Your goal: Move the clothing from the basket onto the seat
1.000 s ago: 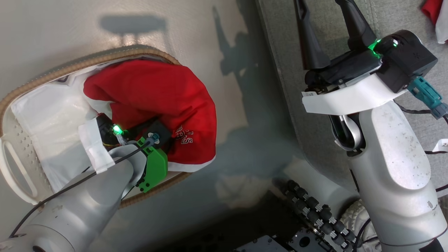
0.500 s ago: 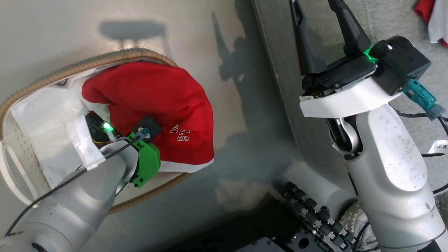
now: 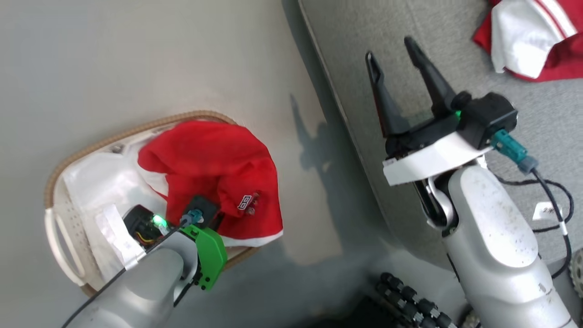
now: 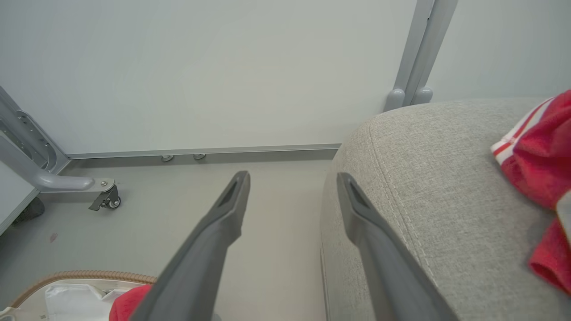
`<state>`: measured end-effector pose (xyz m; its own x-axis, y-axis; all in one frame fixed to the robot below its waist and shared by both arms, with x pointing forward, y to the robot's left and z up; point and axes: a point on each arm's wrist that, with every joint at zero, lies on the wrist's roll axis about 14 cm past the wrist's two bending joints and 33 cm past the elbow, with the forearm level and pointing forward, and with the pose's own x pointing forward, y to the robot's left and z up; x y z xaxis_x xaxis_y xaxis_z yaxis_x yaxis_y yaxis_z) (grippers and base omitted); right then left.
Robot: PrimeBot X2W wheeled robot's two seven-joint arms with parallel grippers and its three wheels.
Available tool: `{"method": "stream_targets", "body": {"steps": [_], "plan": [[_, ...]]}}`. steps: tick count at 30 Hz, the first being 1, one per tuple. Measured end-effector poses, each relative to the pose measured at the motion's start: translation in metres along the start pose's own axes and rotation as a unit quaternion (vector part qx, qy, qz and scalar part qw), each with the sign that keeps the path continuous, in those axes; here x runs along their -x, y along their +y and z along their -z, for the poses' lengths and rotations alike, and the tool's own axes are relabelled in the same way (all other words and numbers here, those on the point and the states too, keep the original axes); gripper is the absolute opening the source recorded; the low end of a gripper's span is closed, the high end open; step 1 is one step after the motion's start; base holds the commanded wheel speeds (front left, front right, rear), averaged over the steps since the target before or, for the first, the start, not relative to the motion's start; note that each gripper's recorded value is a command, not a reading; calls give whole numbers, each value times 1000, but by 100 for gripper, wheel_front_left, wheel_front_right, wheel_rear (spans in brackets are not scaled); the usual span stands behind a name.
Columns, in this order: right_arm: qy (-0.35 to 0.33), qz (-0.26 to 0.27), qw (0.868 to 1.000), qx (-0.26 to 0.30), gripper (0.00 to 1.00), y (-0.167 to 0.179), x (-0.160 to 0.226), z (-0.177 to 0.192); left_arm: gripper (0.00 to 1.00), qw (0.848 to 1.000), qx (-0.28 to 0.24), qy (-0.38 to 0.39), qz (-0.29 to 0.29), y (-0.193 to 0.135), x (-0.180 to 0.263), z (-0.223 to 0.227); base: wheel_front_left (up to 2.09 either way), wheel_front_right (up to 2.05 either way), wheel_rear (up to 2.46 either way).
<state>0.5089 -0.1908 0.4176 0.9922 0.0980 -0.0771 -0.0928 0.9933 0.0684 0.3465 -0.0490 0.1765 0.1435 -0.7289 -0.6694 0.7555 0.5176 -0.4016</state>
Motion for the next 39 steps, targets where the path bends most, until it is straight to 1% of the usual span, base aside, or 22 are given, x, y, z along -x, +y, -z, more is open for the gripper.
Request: {"method": "stream_targets", "body": {"steps": [7,9,12,17,20,22,26,31,33,34,39], "plan": [[-5,2,1000,-4,100,7,25,-17,0,997,29,-67,-38,-4,28,-47,0,0,0],[-5,4,1000,-5,100,9,33,-20,0,995,23,-83,-54,-5,40,-56,0,0,0],[-6,4,1000,-8,100,12,44,-24,0,991,31,-112,-71,-12,55,-68,0,0,0],[-9,-3,1000,-15,100,24,62,-31,0,978,35,-180,-102,-21,86,-98,0,0,0],[-11,-8,1000,-19,100,31,73,-34,0,968,29,-218,-123,-24,107,-113,0,0,0],[-13,-10,1000,-22,100,34,79,-36,0,960,16,-244,-136,-27,122,-125,0,0,0],[-24,-20,999,-27,100,44,89,-45,0,942,6,-293,-165,-31,153,-141,0,0,0],[-35,-36,998,-30,100,58,100,-53,0,910,-11,-368,-192,-40,195,-173,0,0,0],[-39,-43,998,-31,100,64,103,-56,0,894,-19,-399,-204,-43,214,-186,0,0,0],[-42,-50,997,-31,100,69,106,-58,0,876,-25,-431,-213,-46,233,-199,0,0,0],[-34,-70,997,-29,100,83,116,-53,0,834,-45,-499,-229,-59,278,-227,0,0,0]]}}
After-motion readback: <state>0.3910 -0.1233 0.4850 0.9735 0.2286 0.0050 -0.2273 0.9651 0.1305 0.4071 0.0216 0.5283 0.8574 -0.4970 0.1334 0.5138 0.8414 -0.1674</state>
